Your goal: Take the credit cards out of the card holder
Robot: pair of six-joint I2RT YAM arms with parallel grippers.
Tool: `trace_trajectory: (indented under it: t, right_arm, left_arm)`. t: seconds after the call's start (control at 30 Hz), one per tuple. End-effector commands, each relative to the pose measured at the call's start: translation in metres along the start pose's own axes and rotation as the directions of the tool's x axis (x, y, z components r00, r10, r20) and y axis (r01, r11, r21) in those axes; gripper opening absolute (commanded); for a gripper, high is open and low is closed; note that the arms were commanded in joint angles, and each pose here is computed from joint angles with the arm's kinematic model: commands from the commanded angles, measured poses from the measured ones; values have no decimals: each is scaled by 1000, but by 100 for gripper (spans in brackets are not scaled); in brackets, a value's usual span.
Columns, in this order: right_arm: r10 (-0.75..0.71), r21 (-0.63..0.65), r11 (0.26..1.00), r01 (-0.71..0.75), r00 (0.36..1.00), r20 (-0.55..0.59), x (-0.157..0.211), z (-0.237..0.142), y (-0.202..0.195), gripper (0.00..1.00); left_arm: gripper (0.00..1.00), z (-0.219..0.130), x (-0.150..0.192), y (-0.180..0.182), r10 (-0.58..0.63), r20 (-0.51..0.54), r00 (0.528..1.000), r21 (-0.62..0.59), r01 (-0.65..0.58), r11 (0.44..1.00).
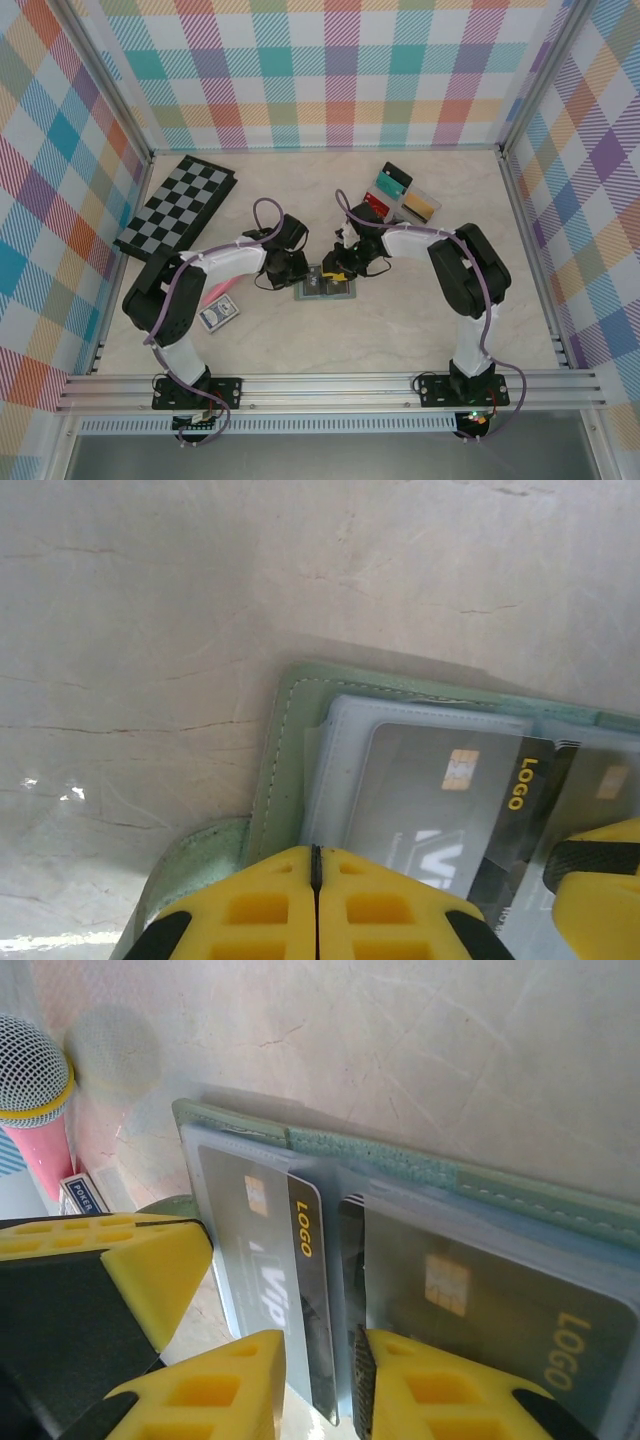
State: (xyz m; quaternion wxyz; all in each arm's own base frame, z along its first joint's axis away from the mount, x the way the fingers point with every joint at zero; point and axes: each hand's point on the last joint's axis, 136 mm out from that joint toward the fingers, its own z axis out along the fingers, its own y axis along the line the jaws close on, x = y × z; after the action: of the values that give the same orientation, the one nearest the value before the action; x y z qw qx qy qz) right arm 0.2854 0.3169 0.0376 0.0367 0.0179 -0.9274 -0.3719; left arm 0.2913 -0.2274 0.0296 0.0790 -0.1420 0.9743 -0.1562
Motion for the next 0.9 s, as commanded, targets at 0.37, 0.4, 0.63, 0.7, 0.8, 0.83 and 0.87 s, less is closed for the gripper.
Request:
trace_trajectory:
  t: [0.37,0.4,0.63,0.7,0.8,0.83,0.87]
  right_arm:
    - [-31,-57,998,27,997,-74,7,13,11,24]
    - [-31,-55,998,27,997,-77,7,13,11,24]
    - [-30,-22,999,29,997,-76,7,14,7,23]
    - [-35,-13,999,34,996,-76,7,15,7,23]
    - [-41,39,998,44,997,-73,8,15,2,25]
    - [-35,64,997,40,997,-69,8,15,-2,26]
    - [-32,102,994,38,998,-60,7,13,-6,27]
  left_arm:
    - [5,8,9,15,-14,-27,1000,-65,12,998]
    - [6,9,9,15,-14,-27,1000,-65,13,998]
    - [6,11,11,19,-14,-33,999,-77,12,997]
    - [6,10,11,19,-14,-32,999,-79,12,997]
    - [6,11,11,21,-16,-32,999,-86,13,996]
    - [6,11,12,22,-16,-32,999,-88,13,996]
    - [6,12,12,22,-16,-31,999,-92,13,996]
